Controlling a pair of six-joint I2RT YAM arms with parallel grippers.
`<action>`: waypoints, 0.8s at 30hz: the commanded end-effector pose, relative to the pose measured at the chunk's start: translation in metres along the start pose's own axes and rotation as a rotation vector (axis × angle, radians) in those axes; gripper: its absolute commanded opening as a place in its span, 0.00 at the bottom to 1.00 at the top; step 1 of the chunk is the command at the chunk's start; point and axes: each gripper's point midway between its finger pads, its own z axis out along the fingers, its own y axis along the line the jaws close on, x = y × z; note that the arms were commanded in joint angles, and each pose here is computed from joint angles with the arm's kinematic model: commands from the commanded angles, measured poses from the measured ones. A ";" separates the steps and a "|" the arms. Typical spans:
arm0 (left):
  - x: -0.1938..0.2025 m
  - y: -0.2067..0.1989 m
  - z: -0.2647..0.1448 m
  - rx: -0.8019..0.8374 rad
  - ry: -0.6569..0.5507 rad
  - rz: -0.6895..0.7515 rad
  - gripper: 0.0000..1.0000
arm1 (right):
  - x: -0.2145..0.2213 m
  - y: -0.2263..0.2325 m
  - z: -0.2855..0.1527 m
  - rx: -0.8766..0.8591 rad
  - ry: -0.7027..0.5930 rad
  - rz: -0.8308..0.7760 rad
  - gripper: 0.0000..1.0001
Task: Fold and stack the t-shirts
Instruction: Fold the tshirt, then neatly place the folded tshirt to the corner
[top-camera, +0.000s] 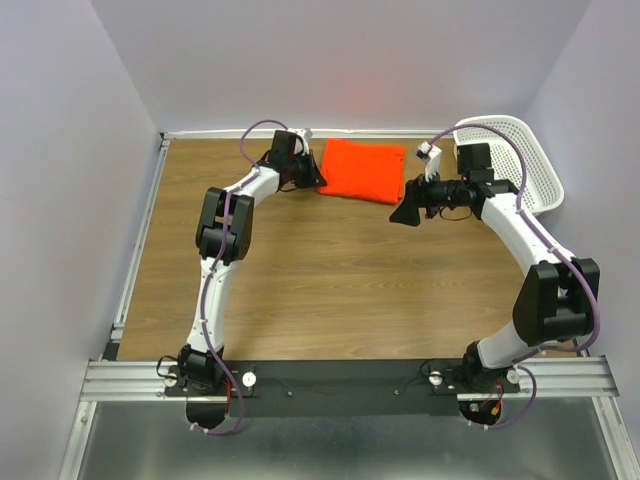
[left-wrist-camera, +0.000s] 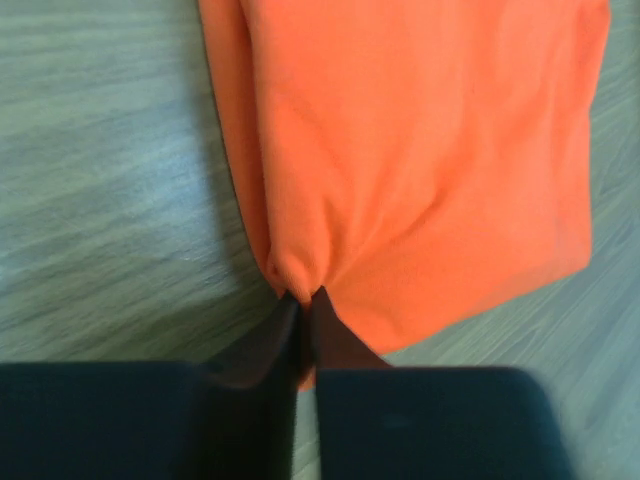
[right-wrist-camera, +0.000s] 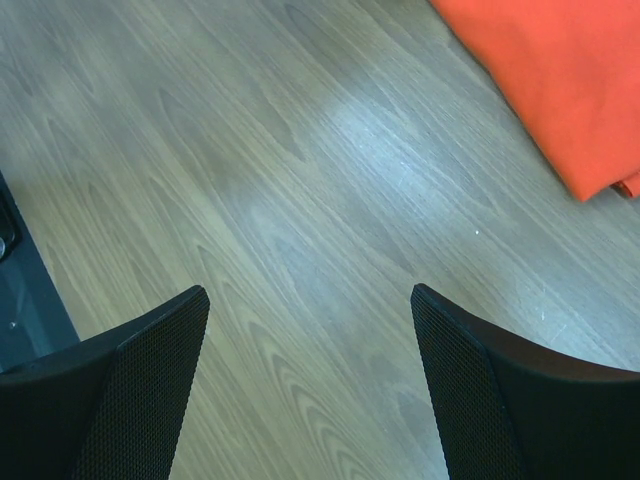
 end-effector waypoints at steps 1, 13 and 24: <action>0.026 0.006 0.000 0.002 0.094 -0.014 0.00 | -0.001 0.005 -0.001 -0.027 -0.014 -0.021 0.89; -0.020 0.140 -0.158 -0.268 -0.143 -0.230 0.00 | 0.003 0.006 0.001 -0.042 -0.006 -0.020 0.89; -0.020 0.273 -0.285 -0.571 -0.311 -0.399 0.09 | 0.004 0.013 -0.001 -0.067 -0.015 -0.020 0.89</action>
